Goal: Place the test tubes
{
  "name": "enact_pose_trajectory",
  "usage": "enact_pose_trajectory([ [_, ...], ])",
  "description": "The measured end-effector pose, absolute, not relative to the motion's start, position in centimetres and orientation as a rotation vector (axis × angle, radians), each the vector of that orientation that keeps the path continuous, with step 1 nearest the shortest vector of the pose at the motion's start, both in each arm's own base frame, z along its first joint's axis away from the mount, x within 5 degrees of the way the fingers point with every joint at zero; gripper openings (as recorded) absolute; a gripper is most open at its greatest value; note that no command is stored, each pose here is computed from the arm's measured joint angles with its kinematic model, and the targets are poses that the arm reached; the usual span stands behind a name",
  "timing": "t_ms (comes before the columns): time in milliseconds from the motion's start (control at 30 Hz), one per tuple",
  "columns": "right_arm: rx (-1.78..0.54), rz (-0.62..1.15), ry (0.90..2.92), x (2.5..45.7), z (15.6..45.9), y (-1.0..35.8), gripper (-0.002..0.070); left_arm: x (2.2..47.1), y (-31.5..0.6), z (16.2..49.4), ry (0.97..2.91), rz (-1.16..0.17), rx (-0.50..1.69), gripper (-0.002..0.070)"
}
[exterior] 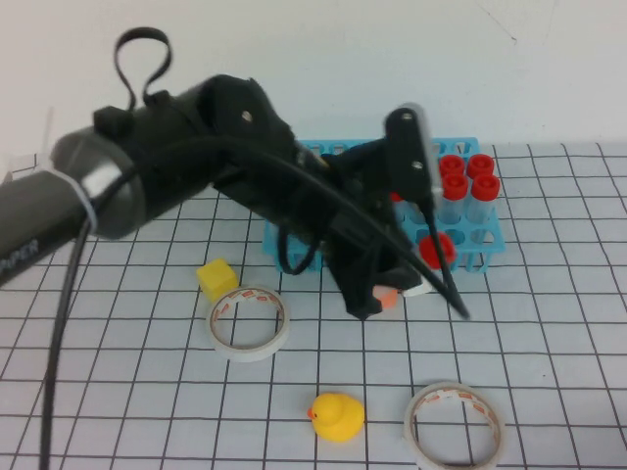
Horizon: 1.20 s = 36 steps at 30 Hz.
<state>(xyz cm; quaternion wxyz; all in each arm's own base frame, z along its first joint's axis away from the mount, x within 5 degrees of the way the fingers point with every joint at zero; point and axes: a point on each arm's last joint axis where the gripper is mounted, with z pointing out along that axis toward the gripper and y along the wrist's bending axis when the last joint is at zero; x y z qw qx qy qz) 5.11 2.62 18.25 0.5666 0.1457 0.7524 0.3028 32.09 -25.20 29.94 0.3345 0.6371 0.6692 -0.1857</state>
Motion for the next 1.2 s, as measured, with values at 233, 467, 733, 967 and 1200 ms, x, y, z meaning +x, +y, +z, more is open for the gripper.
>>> enact_pose_trajectory([
  [233,0.349,0.721,1.766,5.1,18.3,2.6,-0.0001,32.7,-19.6,29.2,1.846,-0.973,1.432,0.0214],
  [467,0.338,0.709,1.761,5.1,18.3,2.6,-0.0001,31.2,-11.4,28.6,1.579,-1.051,1.091,0.0214],
  [733,0.318,0.692,1.758,5.1,18.3,2.6,-0.0001,27.5,-10.1,27.7,1.396,-0.892,1.107,0.0214],
  [967,0.314,0.689,1.758,5.1,18.3,2.6,-0.0001,28.0,-10.1,26.7,1.417,-0.902,1.098,0.0214],
  [1200,0.313,0.688,1.758,5.1,18.3,2.6,-0.0001,29.1,-10.2,24.3,1.42,-0.883,1.132,0.0213],
])
